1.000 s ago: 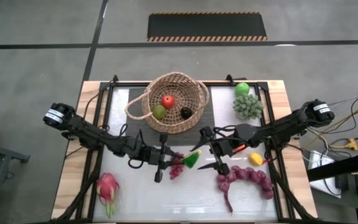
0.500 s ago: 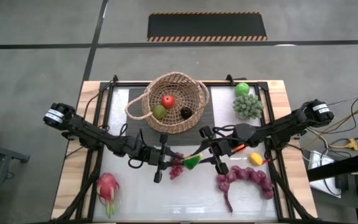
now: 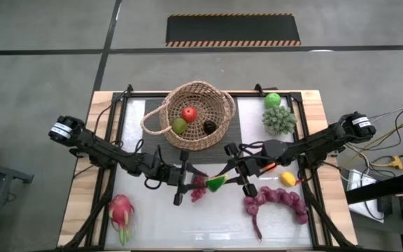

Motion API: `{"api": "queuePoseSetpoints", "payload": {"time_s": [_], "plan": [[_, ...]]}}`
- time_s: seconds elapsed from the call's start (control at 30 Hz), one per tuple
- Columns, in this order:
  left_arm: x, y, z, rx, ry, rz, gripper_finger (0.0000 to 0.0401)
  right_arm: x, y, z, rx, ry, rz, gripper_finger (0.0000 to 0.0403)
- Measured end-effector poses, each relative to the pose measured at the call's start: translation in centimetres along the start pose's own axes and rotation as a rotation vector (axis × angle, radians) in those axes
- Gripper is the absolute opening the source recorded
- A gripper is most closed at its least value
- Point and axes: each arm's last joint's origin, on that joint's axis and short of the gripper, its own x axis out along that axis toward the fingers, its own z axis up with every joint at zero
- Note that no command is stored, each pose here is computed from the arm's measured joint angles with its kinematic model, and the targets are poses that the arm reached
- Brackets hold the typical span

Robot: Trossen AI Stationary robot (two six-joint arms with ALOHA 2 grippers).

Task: Build produce basket
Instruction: Put the watermelon into the basket

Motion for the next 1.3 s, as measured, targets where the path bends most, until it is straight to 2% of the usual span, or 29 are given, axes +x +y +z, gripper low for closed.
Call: {"api": "queuePoseSetpoints", "payload": {"time_s": [0.13,0.3,0.5,0.7,0.8,1.0,1.3], "plan": [[-0.2,0.0,-0.1,0.009,0.04,-0.01,0.0197,-0.2,0.1,-0.1,0.008,0.034,0.005,0.0091],[-1.3,0.6,0.9,0.042,0.09,-0.002,0.0225,-0.8,-0.1,0.2,0.022,0.102,-0.045,0.0091],[-3.3,1.7,2.3,0.102,0.187,0.063,0.0228,-1.9,-0.5,0.7,0.032,0.221,-0.218,0.0091],[-5.4,2.8,3.2,0.181,0.286,0.157,0.0228,-2.2,-1.0,1.5,0.017,0.251,-0.348,0.0091],[-6.0,3.1,3.7,0.175,0.263,0.172,0.0228,-1.7,-1.5,2.6,-0.009,0.268,-0.37,0.0091],[-6.7,2.6,2.0,0.204,0.262,0.169,0.0228,0.0,-3.0,4.8,-0.088,0.395,-0.455,0.0091],[-8.4,2.9,2.0,0.21,0.232,0.188,0.0228,2.3,-6.1,5.0,-0.145,0.515,-0.636,0.0091]]}}
